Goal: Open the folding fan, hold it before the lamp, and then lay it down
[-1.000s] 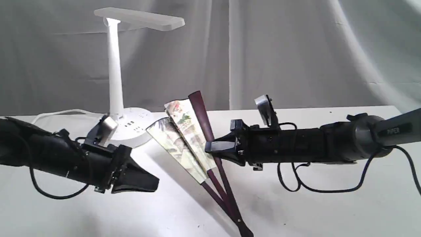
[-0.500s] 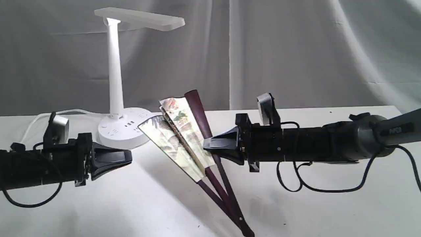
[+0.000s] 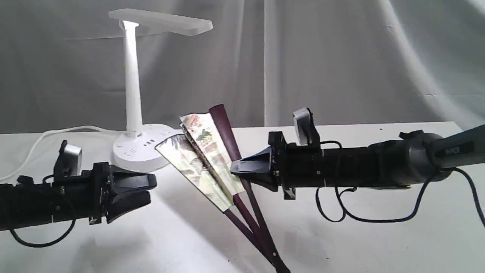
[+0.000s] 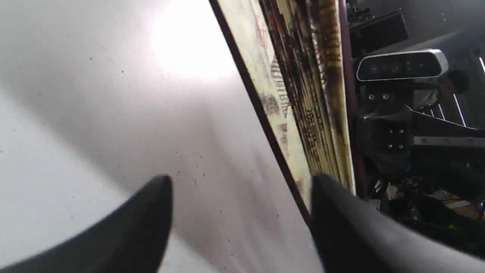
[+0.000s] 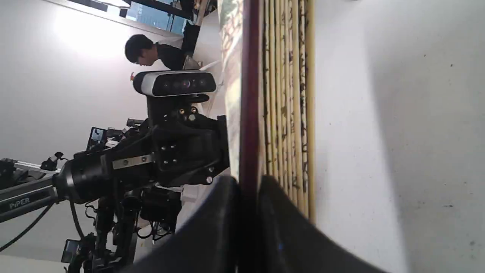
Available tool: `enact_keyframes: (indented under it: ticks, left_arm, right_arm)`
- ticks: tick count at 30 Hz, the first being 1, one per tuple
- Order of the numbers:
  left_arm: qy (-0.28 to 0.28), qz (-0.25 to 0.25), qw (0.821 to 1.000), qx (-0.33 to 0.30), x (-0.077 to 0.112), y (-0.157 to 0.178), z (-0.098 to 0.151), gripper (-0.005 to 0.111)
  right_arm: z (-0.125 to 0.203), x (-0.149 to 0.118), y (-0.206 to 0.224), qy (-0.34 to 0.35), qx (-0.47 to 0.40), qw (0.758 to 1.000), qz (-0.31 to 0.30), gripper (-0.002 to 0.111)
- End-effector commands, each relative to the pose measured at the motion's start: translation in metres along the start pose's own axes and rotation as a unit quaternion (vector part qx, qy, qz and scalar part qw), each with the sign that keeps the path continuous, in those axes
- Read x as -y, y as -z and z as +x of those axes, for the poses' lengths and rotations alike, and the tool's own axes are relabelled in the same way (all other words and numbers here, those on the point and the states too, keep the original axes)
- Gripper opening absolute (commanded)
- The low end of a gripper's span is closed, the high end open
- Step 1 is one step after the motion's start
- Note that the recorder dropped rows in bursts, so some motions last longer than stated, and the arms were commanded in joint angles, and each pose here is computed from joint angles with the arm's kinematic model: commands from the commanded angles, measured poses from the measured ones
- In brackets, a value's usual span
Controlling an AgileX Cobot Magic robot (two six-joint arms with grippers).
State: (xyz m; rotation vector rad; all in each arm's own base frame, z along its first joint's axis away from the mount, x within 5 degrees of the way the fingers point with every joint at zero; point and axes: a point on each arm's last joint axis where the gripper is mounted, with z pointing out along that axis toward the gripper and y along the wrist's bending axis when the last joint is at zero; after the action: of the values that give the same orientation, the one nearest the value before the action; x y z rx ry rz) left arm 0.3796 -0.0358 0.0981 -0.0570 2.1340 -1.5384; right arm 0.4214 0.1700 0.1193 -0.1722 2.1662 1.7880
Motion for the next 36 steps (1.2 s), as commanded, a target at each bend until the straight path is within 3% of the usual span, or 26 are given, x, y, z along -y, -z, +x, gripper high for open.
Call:
enact_keyframes:
  ticks: [1,4,18,27,36]
  left_arm:
    - [0.003,0.007,1.0,0.006,0.002,0.0,-0.001,0.077]
    - [0.002,0.007,1.0,0.004,0.003,-0.001,0.0,0.085]
    - [-0.025,0.011,1.0,-0.004,0.006,-0.007,0.002,0.084]
    - [-0.061,0.019,0.998,0.005,0.013,-0.01,-0.014,0.084]
    - [-0.068,0.031,0.997,-0.018,0.021,-0.028,-0.005,0.084]
  right_arm:
    - [0.005,-0.009,-0.009,0.003,-0.01,1.0,-0.019,0.0]
    - [0.009,-0.011,-0.016,0.003,-0.019,1.0,-0.022,0.0]
    - [0.016,-0.016,-0.027,-0.018,-0.034,0.999,-0.026,0.0]
    - [0.02,-0.018,-0.033,-0.015,-0.042,0.999,-0.029,0.0]
    - [0.024,-0.02,-0.038,-0.012,-0.049,0.998,-0.031,0.0]
